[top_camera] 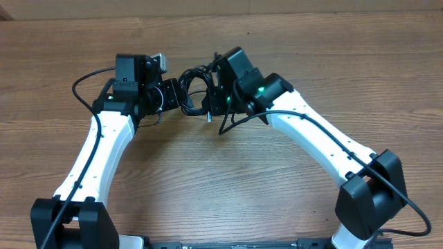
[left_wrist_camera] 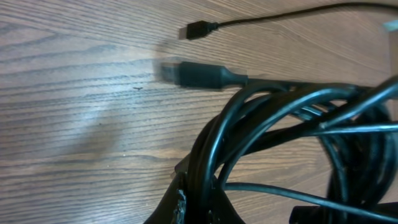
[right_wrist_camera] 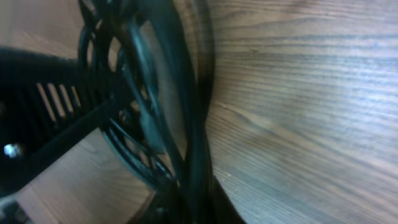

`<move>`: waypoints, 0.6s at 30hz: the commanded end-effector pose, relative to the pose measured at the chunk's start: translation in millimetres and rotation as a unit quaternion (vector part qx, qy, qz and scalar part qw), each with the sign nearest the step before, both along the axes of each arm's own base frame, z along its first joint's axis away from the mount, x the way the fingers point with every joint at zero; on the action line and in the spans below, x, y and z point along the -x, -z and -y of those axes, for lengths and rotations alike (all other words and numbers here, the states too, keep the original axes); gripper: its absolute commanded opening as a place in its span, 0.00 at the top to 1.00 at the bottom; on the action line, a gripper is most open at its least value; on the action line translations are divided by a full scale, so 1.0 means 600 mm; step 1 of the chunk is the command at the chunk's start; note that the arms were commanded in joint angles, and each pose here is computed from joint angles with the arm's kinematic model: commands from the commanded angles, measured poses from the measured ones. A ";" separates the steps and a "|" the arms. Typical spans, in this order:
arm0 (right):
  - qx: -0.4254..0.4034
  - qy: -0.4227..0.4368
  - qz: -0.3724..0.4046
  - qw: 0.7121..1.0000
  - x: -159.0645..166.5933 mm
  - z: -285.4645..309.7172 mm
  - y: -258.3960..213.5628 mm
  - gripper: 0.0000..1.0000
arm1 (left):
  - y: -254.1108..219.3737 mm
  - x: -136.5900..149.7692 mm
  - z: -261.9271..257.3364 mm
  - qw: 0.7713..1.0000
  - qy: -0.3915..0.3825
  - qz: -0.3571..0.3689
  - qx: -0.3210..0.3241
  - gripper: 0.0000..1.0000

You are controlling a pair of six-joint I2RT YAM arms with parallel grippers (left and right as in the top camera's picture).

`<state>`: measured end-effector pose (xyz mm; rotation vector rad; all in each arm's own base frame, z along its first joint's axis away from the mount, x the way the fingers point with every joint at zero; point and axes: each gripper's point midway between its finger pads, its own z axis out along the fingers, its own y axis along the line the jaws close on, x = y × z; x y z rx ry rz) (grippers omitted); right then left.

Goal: Untangle cables

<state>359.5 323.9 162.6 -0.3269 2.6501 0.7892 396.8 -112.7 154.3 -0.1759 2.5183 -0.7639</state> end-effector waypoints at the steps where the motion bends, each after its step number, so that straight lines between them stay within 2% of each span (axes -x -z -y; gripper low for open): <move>1: -0.064 -0.031 -0.020 0.997 0.010 -0.023 -0.027 0.96 | -0.023 0.013 0.043 0.996 0.068 0.016 0.047 0.96; 4: -0.138 -0.107 -0.009 0.985 0.017 -0.041 -0.065 0.96 | -0.021 0.014 0.042 0.997 0.066 0.013 0.044 0.96; 6: -0.198 -0.175 0.008 0.964 0.031 -0.052 -0.101 0.96 | -0.020 0.013 0.041 0.997 0.065 0.013 0.042 0.96; 10: -0.316 -0.296 0.033 0.901 0.067 -0.042 -0.175 0.96 | -0.010 0.006 0.024 0.999 0.043 0.013 0.013 0.96; 14: -0.391 -0.376 0.055 0.838 0.102 -0.023 -0.222 0.96 | -0.008 0.001 0.022 0.999 0.032 0.011 0.015 0.96; 16: -0.390 -0.382 0.064 0.835 0.103 -0.022 -0.221 0.96 | -0.021 -0.008 0.030 0.999 0.024 0.018 0.041 0.96; 18: -0.362 -0.359 0.065 0.858 0.089 -0.024 -0.202 0.96 | -0.047 -0.020 0.046 0.995 0.043 0.049 0.071 0.96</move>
